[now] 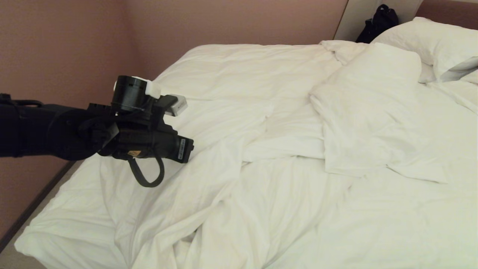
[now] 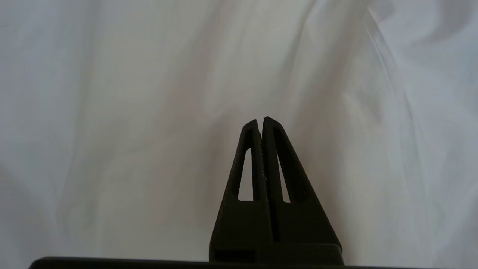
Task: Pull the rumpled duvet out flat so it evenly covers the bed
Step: Flatten the corners of the folded blanket
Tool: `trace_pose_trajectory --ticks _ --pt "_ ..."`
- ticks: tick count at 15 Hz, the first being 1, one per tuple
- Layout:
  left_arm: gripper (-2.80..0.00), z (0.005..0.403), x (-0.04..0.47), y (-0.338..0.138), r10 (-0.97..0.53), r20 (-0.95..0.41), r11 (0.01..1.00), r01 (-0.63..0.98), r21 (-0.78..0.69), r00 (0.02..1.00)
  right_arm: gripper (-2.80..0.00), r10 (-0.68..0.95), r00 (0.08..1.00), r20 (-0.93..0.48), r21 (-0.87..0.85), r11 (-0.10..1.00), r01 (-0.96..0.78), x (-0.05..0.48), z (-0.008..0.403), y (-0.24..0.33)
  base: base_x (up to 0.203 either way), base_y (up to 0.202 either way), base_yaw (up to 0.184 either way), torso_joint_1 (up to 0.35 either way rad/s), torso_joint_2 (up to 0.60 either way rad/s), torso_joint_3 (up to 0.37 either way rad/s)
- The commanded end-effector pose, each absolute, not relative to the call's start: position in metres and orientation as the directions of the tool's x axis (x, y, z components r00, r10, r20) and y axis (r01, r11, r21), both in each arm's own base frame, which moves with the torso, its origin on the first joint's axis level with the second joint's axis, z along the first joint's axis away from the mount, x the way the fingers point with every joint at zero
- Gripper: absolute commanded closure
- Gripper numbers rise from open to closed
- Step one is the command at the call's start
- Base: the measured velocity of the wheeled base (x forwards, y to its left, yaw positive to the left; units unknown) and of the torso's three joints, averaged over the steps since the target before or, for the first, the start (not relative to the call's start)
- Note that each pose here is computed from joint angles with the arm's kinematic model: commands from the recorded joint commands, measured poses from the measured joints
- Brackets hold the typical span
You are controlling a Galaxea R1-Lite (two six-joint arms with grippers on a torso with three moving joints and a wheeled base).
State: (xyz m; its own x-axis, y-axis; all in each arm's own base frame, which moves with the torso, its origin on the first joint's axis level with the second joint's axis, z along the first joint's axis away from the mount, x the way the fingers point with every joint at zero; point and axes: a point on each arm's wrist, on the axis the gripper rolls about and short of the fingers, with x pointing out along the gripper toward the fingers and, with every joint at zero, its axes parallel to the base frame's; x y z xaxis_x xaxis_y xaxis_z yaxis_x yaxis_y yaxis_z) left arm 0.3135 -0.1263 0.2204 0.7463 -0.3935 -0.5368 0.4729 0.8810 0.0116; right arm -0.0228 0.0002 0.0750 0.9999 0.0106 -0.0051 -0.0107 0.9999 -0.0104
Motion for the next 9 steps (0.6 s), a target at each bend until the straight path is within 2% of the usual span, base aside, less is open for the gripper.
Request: trace_pose_trajectory --ticks 1,5,6,7,9 --pt "0.00 0.213 0.320 -0.130 -0.393 -0.550 0.879 0.476 0.011 0.737 0.00 0.011 1.000 -0.005 -0.011 1.000 -0.011 -0.023 0.075 0.000 0.000 0.000 0.000 0.000 0.00 0.000" --pt "0.00 0.211 0.328 -0.133 -0.393 -0.548 0.880 0.475 0.010 0.738 0.00 0.011 1.000 -0.005 -0.011 1.000 -0.011 -0.023 0.075 0.000 0.000 0.000 0.000 0.000 0.00 0.000" --pt "-1.53 0.211 0.328 -0.133 -0.393 -0.548 0.880 0.475 0.010 0.738 0.00 0.011 1.000 -0.005 -0.011 1.000 -0.011 -0.023 0.075 0.000 0.000 0.000 0.000 0.000 0.00 0.000" --pt "-2.80 0.216 0.325 -0.132 -0.396 -0.538 0.880 0.475 0.010 0.744 0.00 0.011 1.000 -0.005 -0.011 1.000 -0.011 -0.023 0.075 0.000 0.000 0.000 0.000 0.000 0.00 0.000" --pt "-2.80 0.230 0.313 -0.128 -0.409 -0.503 0.878 0.478 0.010 0.761 0.00 0.011 1.000 -0.005 -0.011 1.000 -0.011 -0.023 0.075 0.000 0.000 0.000 0.000 0.000 0.00 0.000"
